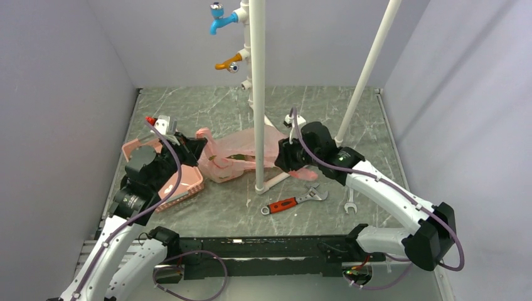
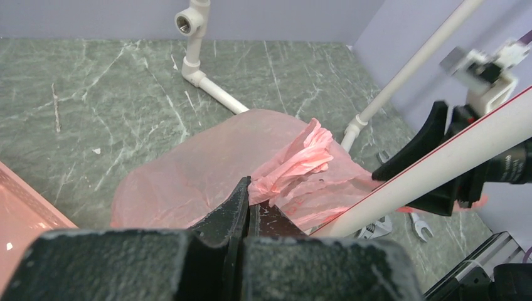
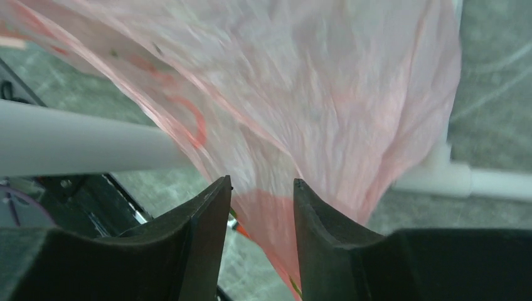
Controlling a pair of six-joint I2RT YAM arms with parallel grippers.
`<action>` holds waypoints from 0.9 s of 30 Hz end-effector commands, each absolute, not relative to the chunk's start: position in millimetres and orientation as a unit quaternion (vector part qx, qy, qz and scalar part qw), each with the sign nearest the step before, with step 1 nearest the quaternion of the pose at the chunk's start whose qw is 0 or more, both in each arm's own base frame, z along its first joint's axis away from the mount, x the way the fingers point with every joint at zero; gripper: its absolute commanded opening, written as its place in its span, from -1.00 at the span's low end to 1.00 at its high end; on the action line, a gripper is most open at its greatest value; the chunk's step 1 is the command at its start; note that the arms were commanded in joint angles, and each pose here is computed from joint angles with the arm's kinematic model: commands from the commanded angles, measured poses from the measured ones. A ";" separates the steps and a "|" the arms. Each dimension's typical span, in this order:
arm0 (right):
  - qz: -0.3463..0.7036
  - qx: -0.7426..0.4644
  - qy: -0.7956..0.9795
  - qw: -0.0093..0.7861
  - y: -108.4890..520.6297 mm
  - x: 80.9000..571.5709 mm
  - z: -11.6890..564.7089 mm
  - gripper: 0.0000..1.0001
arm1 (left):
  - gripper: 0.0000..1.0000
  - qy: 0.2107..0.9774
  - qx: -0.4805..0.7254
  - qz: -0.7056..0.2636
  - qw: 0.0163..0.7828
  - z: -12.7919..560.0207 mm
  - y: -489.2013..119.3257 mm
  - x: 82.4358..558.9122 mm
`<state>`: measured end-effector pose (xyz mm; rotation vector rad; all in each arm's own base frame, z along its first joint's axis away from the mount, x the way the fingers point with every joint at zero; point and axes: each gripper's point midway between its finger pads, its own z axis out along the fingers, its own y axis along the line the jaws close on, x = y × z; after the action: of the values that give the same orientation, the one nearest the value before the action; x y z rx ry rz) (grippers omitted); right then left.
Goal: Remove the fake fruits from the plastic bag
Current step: Adjust the plastic bag at the center of the board.
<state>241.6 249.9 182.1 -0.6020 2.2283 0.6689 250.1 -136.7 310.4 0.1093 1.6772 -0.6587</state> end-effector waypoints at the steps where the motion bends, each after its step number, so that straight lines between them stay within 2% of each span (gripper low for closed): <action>1: 0.305 -0.243 0.805 0.448 274.6 265.4 254.5 0.01 | -1.00 0.701 0.046 -0.307 0.642 338.8 -138.7 245.6; 9: 0.312 -0.328 0.757 0.472 307.2 288.0 255.2 0.51 | -1.00 0.704 0.031 -0.314 0.636 326.8 -135.4 237.3; 16: 0.319 -0.394 0.733 0.454 331.1 296.8 229.6 0.71 | -1.00 0.708 0.033 -0.311 0.633 329.2 -134.0 234.1; 19: 0.309 -0.378 0.747 0.451 334.5 309.7 223.8 0.70 | -1.00 0.708 0.036 -0.317 0.630 329.9 -136.0 232.7; 23: 0.285 -0.331 0.770 0.465 333.6 331.6 214.3 0.46 | -1.00 0.712 0.040 -0.314 0.626 328.2 -135.6 230.5; 27: 0.264 -0.261 0.785 0.496 323.8 358.5 219.6 -0.28 | -1.00 0.714 0.025 -0.308 0.628 326.5 -131.9 233.7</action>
<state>320.0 322.8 181.7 -0.8340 1.9982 0.6868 234.9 -133.8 309.5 0.0787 1.6797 -0.6969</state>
